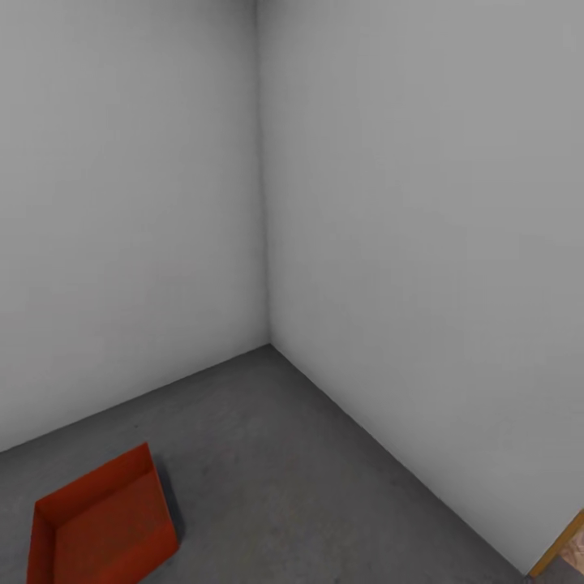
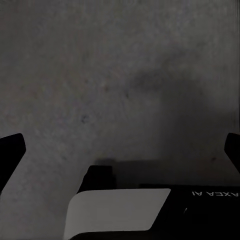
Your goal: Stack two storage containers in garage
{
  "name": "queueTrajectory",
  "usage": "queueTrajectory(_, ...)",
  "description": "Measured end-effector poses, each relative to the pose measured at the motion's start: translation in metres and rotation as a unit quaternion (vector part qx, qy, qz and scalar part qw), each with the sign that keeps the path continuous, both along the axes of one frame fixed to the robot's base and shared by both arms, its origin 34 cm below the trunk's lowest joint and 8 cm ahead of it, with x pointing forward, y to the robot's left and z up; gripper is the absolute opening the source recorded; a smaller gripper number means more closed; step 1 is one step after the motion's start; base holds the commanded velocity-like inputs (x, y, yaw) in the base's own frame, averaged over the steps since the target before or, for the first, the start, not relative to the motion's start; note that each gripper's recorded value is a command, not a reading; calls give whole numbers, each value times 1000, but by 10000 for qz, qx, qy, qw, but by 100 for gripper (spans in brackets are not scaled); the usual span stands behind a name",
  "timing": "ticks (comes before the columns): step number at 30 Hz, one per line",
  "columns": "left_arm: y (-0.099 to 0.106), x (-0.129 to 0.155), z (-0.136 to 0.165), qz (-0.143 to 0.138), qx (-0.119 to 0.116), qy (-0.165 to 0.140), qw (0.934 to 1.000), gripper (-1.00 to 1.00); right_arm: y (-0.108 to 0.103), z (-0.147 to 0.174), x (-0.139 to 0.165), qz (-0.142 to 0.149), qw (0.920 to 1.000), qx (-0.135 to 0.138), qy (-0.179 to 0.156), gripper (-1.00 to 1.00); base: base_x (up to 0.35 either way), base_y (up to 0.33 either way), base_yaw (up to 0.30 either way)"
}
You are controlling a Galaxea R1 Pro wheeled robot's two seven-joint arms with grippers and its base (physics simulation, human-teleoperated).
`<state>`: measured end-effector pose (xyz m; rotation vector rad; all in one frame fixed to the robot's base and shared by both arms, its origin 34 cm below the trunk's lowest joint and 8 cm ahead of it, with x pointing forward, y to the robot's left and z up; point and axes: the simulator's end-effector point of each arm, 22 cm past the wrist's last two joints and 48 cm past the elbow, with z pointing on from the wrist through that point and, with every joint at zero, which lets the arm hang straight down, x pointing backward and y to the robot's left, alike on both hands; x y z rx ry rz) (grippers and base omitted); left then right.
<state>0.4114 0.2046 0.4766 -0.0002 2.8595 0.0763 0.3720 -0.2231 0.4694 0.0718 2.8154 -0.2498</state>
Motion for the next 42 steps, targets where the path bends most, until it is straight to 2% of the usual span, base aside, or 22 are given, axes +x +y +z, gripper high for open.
queueTrajectory(29, 0, 2, 0, -2, -10, -38, 10000, 100, 0, 0, 0, 0, 10000, 0, 0, 100, 0, 0, -249)
queueTrajectory(38, 18, 2, 0, 16, 108, -53, 9999, 100, 0, 0, 0, 1, 10000, 0, 6, 100, 0, 0, -249)
queueTrajectory(42, 20, 3, 0, 21, 119, -56, 9999, 100, 0, 0, -1, 2, 10000, 1, 14, 100, 0, 0, -249)
